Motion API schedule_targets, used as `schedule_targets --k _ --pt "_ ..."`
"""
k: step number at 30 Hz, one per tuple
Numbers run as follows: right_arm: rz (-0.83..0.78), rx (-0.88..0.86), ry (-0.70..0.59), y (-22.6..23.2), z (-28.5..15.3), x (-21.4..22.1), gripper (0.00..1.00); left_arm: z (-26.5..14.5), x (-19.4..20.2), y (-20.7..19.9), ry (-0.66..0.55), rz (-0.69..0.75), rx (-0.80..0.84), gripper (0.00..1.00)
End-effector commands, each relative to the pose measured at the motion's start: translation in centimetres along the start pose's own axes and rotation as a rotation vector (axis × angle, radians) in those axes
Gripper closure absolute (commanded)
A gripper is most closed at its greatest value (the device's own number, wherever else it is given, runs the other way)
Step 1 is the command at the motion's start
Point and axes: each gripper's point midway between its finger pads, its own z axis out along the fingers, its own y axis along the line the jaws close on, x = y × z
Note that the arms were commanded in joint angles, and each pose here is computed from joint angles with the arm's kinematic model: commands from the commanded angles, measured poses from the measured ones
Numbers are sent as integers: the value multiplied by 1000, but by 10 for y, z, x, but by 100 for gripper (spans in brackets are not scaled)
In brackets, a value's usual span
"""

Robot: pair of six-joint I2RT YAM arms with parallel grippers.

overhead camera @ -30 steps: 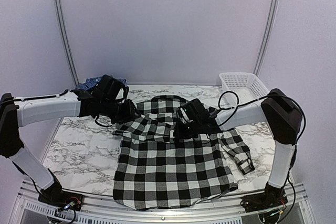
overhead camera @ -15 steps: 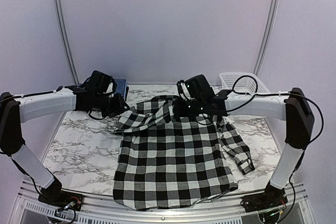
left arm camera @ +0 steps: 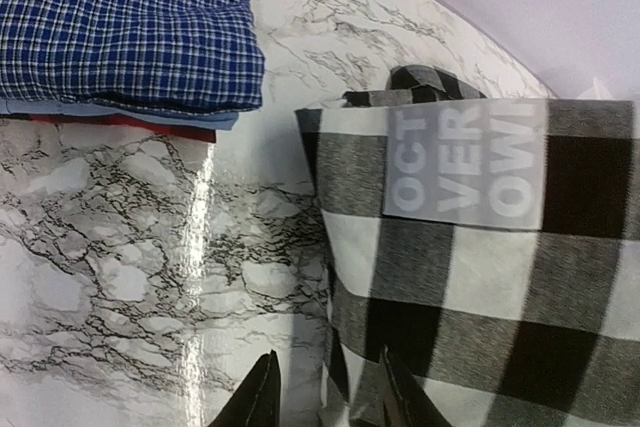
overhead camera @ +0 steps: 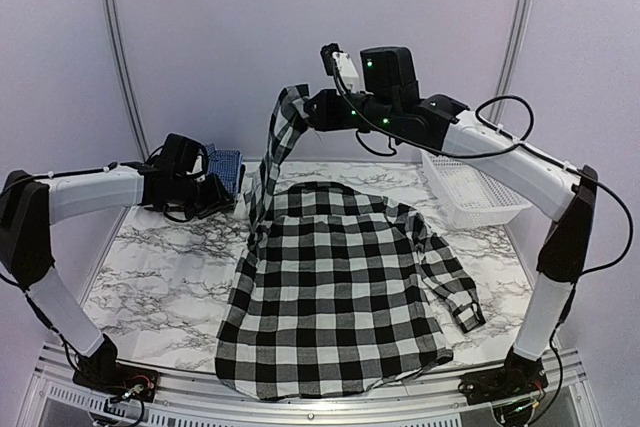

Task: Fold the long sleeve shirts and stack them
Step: Pick up the flattened shirt from the center of the board.

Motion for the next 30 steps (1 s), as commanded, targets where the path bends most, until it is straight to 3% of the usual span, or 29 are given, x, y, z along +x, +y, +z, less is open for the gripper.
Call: schedule_targets --k 1,6,13,20,30 --pt "-76 37 -13 1 4 -16 100 19 6 4 46 -15 29 67" --pt "-72 118 8 -36 13 -16 100 5 42 7 95 19 57 66" --pt "-82 117 61 -54 24 3 100 -38 149 23 203 97 83 60" --pt "-102 92 66 -55 23 2 100 -87 228 43 216 17 109 56" --pt "-115 96 50 -58 19 -5 100 -110 306 68 330 55 44 62"
